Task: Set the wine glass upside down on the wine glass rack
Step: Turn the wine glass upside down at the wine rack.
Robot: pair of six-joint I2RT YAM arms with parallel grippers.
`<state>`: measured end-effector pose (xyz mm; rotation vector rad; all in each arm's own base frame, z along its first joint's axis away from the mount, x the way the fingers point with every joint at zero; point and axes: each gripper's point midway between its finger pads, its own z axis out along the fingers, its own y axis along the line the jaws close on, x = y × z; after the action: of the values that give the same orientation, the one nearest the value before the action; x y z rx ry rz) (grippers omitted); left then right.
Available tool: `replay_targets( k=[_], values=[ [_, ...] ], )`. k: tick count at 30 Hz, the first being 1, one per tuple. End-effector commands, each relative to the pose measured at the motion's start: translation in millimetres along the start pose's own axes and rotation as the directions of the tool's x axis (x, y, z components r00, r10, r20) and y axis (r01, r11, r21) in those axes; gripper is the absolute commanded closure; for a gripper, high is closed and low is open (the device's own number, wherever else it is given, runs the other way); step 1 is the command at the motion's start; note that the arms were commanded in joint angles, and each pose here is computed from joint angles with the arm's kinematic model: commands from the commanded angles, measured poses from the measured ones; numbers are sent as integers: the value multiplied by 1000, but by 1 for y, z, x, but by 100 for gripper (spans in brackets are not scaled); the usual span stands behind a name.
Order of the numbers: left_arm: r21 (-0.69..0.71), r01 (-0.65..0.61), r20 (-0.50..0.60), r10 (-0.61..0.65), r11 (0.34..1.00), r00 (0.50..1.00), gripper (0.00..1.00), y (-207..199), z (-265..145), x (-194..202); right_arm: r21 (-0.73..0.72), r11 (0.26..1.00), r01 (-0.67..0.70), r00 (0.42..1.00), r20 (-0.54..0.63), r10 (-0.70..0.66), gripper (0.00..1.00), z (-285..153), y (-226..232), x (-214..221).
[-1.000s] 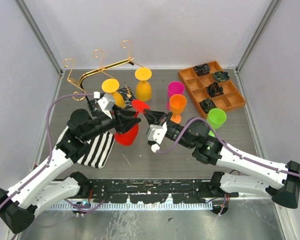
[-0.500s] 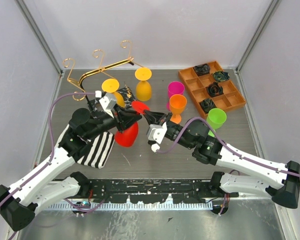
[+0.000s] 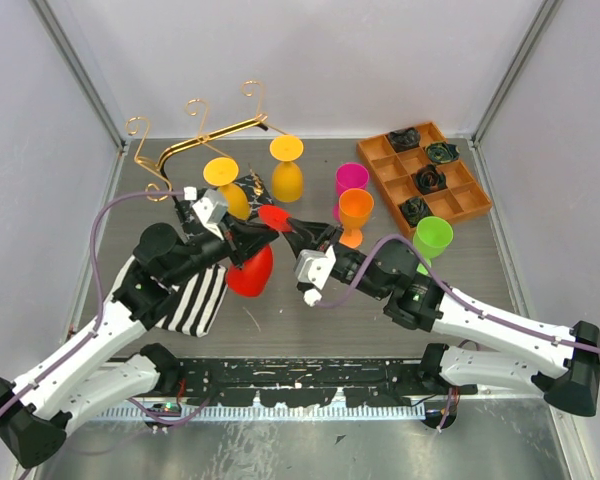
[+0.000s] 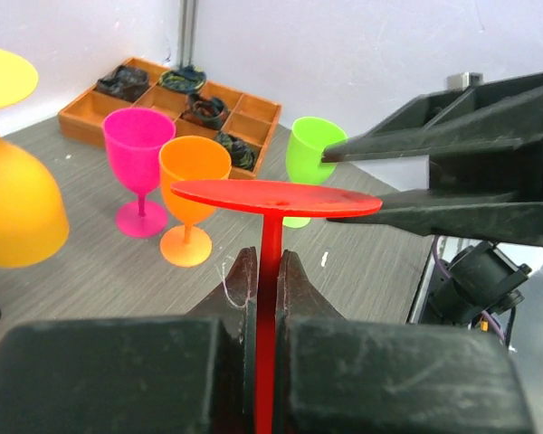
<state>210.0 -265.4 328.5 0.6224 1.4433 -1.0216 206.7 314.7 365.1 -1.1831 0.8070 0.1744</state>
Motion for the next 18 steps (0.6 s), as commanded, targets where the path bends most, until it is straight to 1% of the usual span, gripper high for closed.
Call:
replay_targets(
  k=[1, 2, 6, 10, 12, 15, 18],
  values=[
    [-108, 7, -14, -8, 994, 1000, 100, 19, -11, 13, 145, 989, -37, 992, 123, 19, 63, -7, -44, -37],
    [-125, 8, -14, -10, 992, 1000, 100, 21, -13, 15, 143, 989, -39, 992, 122, 22, 59, -8, -42, -37],
    [-211, 26, -10, -29, 977, 1000, 100, 33, -27, 22, 125, 992, -32, 995, 99, 20, 50, -9, -35, -29],
    [-299, 33, -29, -44, 954, 999, 100, 44, -43, 28, 123, 992, -34, 997, 73, 25, 45, -12, -30, -21],
    [-348, 36, -29, -49, 937, 998, 100, 49, -54, 28, 124, 991, -58, 997, 59, 51, 44, -15, -27, -16],
    [-411, 58, -18, -71, 910, 997, 100, 53, -73, 28, 132, 983, -129, 991, 40, 124, 43, -20, -23, -9],
    [-424, 74, 25, -70, 902, 997, 100, 50, -86, 21, 176, 942, -285, 958, 12, 287, 43, -22, -24, 0]
  ],
)
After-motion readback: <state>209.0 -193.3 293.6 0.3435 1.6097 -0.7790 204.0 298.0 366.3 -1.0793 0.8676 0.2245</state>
